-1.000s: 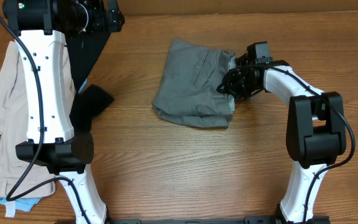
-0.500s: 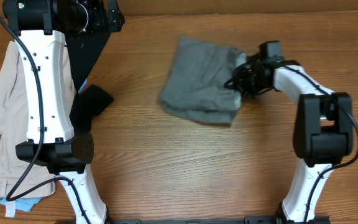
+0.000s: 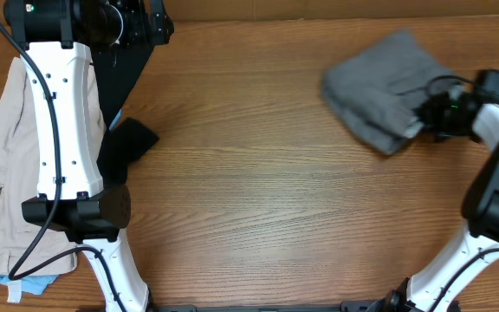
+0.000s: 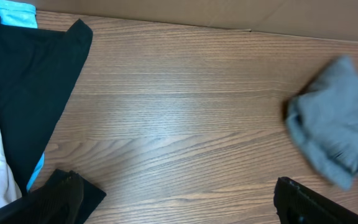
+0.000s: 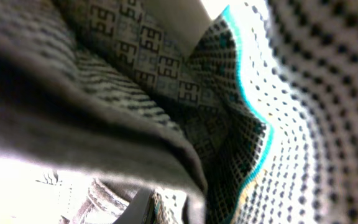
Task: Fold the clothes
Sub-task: 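Grasp the folded grey shorts with the right gripper and drag them right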
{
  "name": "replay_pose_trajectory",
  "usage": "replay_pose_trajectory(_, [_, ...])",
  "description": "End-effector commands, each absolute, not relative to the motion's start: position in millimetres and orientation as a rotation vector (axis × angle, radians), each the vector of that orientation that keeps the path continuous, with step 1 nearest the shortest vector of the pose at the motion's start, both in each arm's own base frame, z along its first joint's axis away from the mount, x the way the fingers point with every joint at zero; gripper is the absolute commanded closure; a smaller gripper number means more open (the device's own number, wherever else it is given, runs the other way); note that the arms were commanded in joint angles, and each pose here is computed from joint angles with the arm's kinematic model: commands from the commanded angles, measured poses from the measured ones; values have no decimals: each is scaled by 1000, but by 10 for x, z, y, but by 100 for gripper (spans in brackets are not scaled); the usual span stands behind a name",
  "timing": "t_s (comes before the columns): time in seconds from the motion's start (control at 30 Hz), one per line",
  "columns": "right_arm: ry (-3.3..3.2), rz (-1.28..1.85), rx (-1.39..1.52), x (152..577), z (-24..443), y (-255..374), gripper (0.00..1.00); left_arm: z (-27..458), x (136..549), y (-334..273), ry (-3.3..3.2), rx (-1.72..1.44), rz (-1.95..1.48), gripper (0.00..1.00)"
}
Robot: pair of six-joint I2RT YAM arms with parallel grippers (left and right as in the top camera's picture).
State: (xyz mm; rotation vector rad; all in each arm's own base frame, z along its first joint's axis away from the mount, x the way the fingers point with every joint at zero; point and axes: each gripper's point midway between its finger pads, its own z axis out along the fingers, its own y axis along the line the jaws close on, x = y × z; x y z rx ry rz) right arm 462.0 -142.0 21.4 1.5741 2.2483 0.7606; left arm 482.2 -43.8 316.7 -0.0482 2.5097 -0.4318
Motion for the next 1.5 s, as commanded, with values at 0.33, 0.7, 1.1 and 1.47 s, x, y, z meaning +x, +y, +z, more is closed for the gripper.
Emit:
replay_pose_trajectory(0.33, [1809, 409, 1624, 4811, 725, -2607, 96, 2798, 4962, -421, 2586, -45, -424, 0])
replay_pose_trajectory(0.7, [1835, 298, 1620, 4559, 670, -2927, 96, 2572, 5044, -423, 2630, -55, -430, 0])
replay_pose_trajectory(1.1, [1912, 304, 1413, 4585, 776, -3042, 96, 2593, 5071, -551, 2615, -17, -436, 0])
replay_pose_trajectory(1.47, [1964, 275, 1302, 4750, 771, -2882, 96, 2607, 5087, -621, 2604, 4, -440, 0])
